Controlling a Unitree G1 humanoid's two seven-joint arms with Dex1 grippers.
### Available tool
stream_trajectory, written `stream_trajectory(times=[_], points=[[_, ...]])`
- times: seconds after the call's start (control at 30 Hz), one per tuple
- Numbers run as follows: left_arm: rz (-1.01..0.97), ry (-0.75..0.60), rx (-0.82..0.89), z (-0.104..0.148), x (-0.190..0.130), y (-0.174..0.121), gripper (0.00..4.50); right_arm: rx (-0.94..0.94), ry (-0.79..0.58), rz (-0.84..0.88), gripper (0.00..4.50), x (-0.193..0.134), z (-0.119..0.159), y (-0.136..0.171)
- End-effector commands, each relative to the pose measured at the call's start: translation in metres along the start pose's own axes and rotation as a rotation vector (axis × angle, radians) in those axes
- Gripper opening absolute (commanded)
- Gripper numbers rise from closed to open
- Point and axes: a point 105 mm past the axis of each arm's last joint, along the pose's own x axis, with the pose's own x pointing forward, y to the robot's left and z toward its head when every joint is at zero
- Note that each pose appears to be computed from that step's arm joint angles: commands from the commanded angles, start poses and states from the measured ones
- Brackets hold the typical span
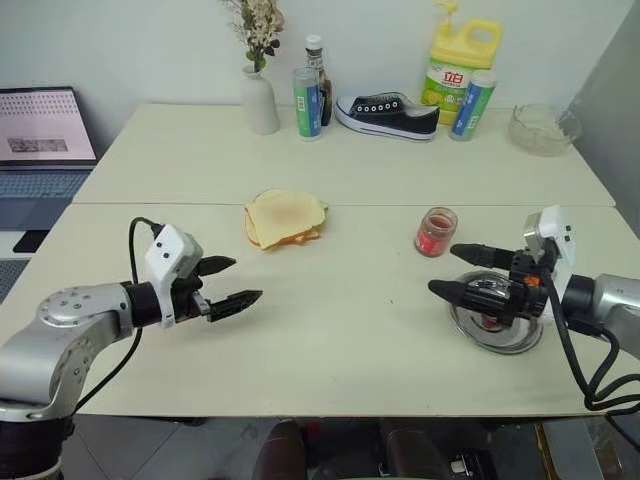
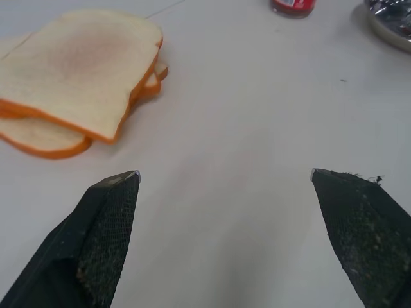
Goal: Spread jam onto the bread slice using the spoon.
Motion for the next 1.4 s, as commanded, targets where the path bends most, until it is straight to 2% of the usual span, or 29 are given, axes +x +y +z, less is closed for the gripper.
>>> stream_trajectory(times=[0.03,0.17,0.37,0.6,0.77,0.9,1.03,1.13,1.33,1.4], points=[[-0.078,-0.038,0.037,0.016,0.005,-0.012,4.46,-0.03,-0.021,0.045,4.5,-0.001,0.007,0.009],[-0.021,-0.1,0.077,0.025,0.019,-0.006,4.46,-0.04,-0.007,0.018,4.5,-0.001,0.002,0.006],[0.042,-0.172,0.178,0.032,0.022,-0.002,4.46,-0.062,-0.005,0.022,4.5,0.001,0.002,0.009],[-0.003,-0.184,0.23,0.026,0.023,-0.013,4.46,-0.091,-0.017,0.002,4.5,0.008,-0.001,0.01],[0.032,-0.227,0.078,0.029,0.027,0.008,4.46,-0.143,-0.065,-0.001,4.5,0.024,0.0,0.014],[0.338,-0.274,-0.035,0.024,0.03,0.072,4.46,-0.204,-0.151,-0.001,4.5,0.047,0.015,0.02],[0.491,-0.28,-0.153,0.01,0.045,0.102,4.46,-0.236,-0.195,0.02,4.5,0.065,0.024,0.023],[0.539,-0.245,-0.22,-0.005,0.063,0.11,4.46,-0.259,-0.205,0.025,4.5,0.078,0.027,0.024],[0.499,-0.207,-0.295,-0.023,0.084,0.102,4.46,-0.274,-0.218,0.03,4.5,0.085,0.027,0.026],[0.463,-0.231,-0.307,-0.021,0.086,0.098,4.46,-0.269,-0.221,0.024,4.5,0.085,0.027,0.025]])
